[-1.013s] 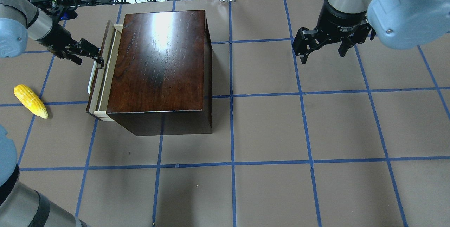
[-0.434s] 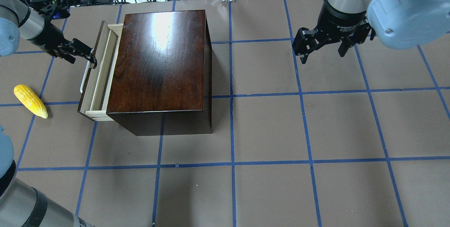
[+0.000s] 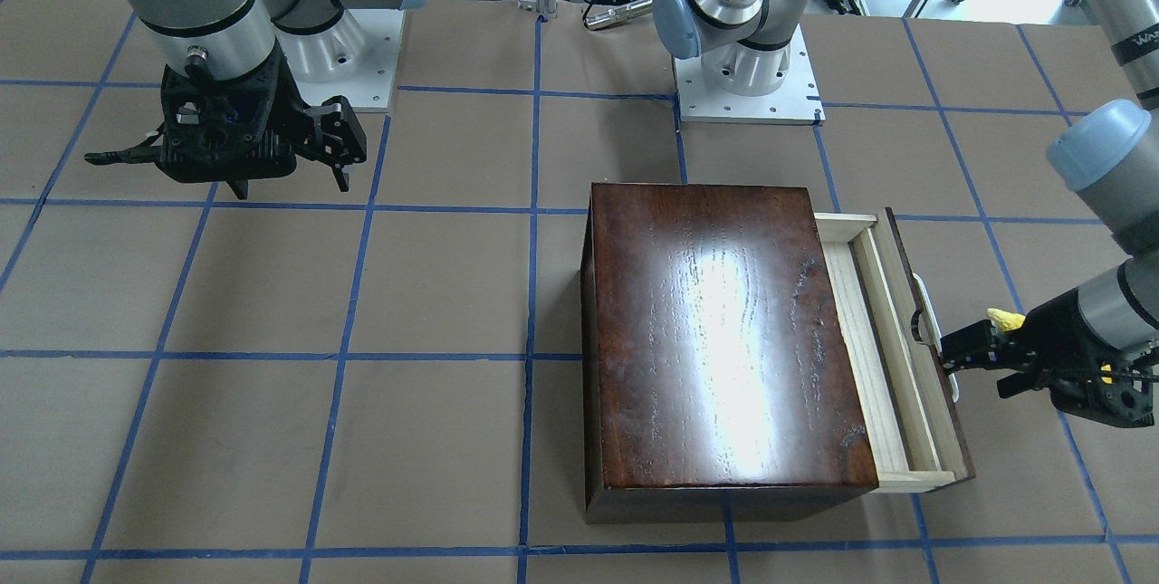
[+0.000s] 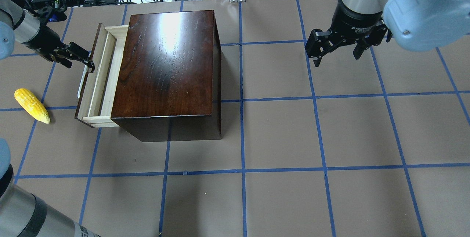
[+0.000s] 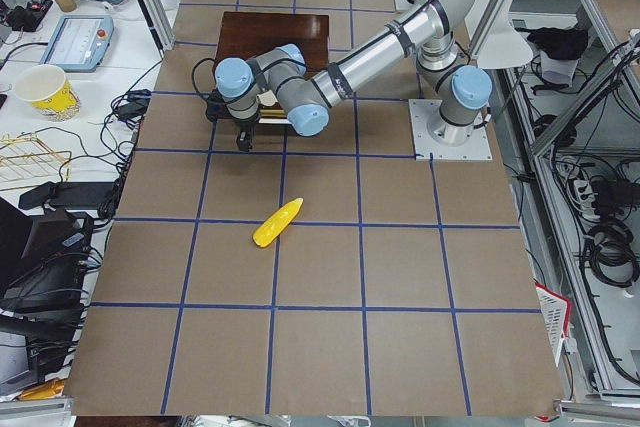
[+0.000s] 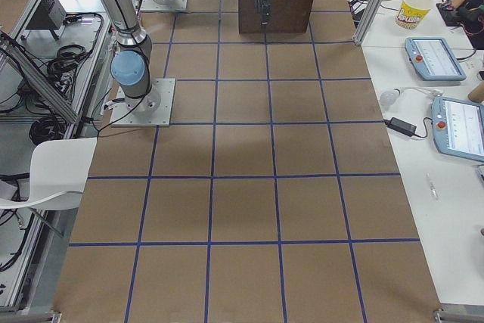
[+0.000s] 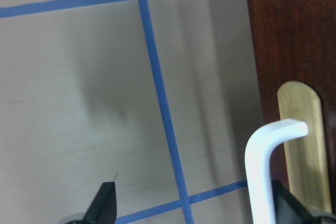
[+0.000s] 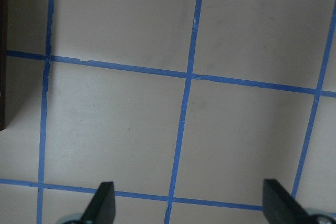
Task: Open drawer and put corn inside
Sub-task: 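Pull the drawer outward from the cabinet with the left gripper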
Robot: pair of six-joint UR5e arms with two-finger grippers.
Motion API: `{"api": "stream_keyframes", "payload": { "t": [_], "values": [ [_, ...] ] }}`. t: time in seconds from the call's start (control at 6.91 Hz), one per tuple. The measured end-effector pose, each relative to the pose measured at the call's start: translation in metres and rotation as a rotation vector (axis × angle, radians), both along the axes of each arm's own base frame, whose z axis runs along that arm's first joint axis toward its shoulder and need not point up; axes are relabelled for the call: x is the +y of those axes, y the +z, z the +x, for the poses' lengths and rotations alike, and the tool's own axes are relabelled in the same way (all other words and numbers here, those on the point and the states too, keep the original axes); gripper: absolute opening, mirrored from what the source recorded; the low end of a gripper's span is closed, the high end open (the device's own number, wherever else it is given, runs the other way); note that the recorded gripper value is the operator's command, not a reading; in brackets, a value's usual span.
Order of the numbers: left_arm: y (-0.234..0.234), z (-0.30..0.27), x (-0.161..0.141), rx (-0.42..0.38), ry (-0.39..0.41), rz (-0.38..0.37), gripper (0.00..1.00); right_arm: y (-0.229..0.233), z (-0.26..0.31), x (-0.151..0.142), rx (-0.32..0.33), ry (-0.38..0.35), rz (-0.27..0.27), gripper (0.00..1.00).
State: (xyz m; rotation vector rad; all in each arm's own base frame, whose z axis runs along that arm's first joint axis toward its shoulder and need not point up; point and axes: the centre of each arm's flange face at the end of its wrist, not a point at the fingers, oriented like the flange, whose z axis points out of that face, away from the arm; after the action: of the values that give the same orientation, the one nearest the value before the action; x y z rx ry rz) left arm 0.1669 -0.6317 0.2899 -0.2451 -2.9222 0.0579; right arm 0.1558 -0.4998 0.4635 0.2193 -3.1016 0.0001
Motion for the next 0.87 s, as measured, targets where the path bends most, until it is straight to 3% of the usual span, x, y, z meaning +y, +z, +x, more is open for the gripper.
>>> {"api": "stream_keyframes", "payload": {
  "t": [0.87],
  "values": [
    [0.003, 0.034, 0.001, -0.011, -0.030, -0.017, 1.00, 0.000, 0.000, 0.000, 0.000, 0.000, 0.000, 1.00]
  ]
}}
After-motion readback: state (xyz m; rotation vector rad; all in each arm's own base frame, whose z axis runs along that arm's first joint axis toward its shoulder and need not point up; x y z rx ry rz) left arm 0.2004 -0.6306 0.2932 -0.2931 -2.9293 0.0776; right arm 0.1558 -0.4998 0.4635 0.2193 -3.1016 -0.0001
